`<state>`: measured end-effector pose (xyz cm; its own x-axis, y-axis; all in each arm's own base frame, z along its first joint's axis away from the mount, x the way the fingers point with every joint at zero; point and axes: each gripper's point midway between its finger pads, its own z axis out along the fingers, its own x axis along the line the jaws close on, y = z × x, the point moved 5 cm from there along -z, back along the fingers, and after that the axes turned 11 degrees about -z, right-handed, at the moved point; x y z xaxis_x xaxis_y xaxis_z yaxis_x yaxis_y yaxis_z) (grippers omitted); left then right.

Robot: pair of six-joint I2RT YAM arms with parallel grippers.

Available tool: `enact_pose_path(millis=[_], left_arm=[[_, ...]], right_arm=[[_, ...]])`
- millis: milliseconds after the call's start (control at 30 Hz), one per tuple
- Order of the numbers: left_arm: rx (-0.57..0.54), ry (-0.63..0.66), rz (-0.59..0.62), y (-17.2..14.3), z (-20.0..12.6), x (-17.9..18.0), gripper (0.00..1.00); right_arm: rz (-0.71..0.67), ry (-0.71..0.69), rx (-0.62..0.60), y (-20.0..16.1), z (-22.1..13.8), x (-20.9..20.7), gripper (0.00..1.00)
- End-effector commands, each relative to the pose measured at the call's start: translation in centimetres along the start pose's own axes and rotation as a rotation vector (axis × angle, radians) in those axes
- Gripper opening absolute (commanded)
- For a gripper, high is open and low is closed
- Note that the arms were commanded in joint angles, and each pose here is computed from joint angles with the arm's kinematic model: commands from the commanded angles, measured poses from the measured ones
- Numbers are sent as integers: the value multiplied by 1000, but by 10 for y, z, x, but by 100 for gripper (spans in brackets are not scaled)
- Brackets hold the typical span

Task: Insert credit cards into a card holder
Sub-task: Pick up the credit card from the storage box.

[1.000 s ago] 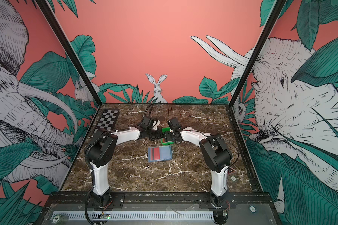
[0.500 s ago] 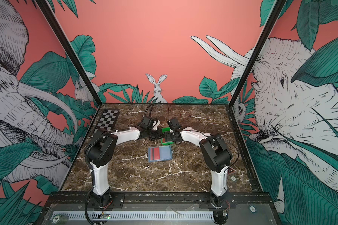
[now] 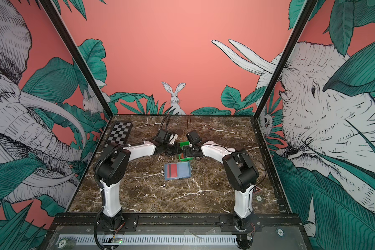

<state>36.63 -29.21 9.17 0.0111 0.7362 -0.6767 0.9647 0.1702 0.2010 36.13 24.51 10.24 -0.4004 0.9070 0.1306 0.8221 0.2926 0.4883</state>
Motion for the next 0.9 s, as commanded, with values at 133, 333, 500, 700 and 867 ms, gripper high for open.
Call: enact_pose_path(millis=[133, 333, 500, 700, 867], left_arm=[[11, 58, -8, -7, -3, 14, 6], [31, 45, -9, -8, 2, 14, 9], [39, 48, -13, -8, 5, 16, 11], [48, 53, -20, -9, 8, 18, 12], [47, 52, -21, -9, 8, 17, 12]], right_arm=[[-7, -69, -12, 1, -17, -15, 74], [-7, -57, -14, 1, -17, -13, 74], [-6, -38, -23, 2, -18, -11, 74], [-3, -13, -53, 4, -30, -8, 73], [7, 21, -85, 5, -43, -3, 71]])
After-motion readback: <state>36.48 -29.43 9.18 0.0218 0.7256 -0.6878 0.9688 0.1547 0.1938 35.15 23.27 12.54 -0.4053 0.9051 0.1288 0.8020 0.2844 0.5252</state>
